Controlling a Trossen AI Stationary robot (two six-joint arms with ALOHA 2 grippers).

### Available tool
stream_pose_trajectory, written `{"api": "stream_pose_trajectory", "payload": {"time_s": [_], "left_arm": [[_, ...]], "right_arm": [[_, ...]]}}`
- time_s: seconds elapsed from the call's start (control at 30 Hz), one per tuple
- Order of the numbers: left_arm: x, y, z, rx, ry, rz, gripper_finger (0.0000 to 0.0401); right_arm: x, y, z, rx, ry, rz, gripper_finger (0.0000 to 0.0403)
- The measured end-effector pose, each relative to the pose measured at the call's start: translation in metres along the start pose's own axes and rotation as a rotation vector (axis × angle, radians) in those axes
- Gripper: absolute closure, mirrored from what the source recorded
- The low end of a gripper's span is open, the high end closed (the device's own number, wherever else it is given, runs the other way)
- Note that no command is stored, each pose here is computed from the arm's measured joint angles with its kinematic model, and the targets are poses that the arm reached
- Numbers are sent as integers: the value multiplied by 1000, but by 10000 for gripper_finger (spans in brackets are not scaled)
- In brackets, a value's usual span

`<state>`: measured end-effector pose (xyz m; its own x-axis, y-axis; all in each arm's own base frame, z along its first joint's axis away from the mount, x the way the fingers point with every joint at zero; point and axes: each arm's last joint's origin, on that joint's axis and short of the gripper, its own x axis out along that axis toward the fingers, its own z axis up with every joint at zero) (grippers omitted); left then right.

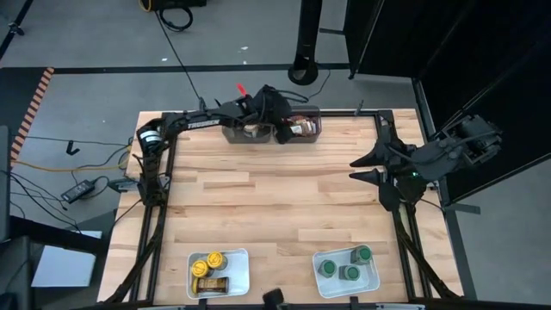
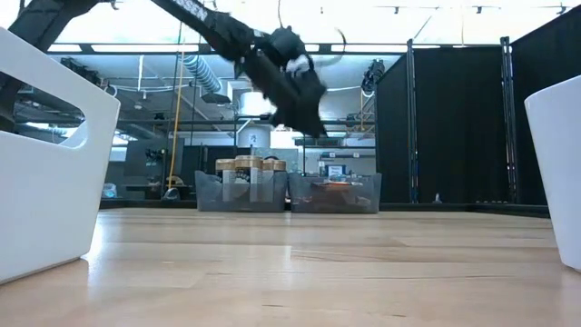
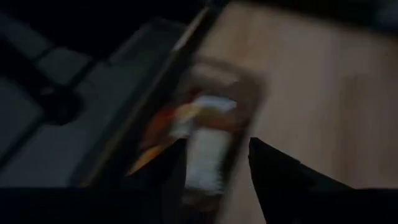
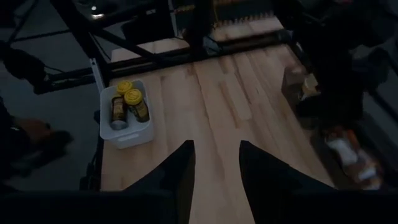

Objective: Sort spices by type
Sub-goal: Return to home position

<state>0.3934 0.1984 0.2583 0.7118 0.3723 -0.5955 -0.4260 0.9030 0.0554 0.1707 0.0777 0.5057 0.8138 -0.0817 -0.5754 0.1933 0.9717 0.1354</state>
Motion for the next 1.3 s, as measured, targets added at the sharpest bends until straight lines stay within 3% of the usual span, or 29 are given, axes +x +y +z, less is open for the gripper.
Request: {"api": "stream_pose_trajectory", "payload": {"time_s": [0.13,0.27,0.4,0.5,0.67,0.8,0.93,1.1,1.3], "left_arm": [[-46,-10,36,-4,-105,-263,226],[-123,-13,72,63,-298,-479,228],[-225,-9,88,132,-517,-445,228],[-298,-6,79,228,-620,-371,228],[-398,-4,37,277,-672,-255,228],[-460,-2,-7,187,-704,-142,228],[-506,-2,-60,92,-811,-126,228],[-518,-6,-135,-59,-899,-143,228],[-482,-16,-202,-227,-982,-142,228]], "right_arm": [[-4,3,4,-100,-54,29,270],[-25,-4,-1,-184,-93,67,270],[-61,-27,-7,-154,-193,75,270],[-92,-53,-15,-103,-271,107,270],[-121,-88,-34,-134,-330,198,270],[-130,-114,-54,-88,-400,228,270],[-128,-131,-77,-84,-533,319,270],[-94,-130,-118,-65,-674,435,270],[-44,-122,-172,-3,-864,625,270]]}}
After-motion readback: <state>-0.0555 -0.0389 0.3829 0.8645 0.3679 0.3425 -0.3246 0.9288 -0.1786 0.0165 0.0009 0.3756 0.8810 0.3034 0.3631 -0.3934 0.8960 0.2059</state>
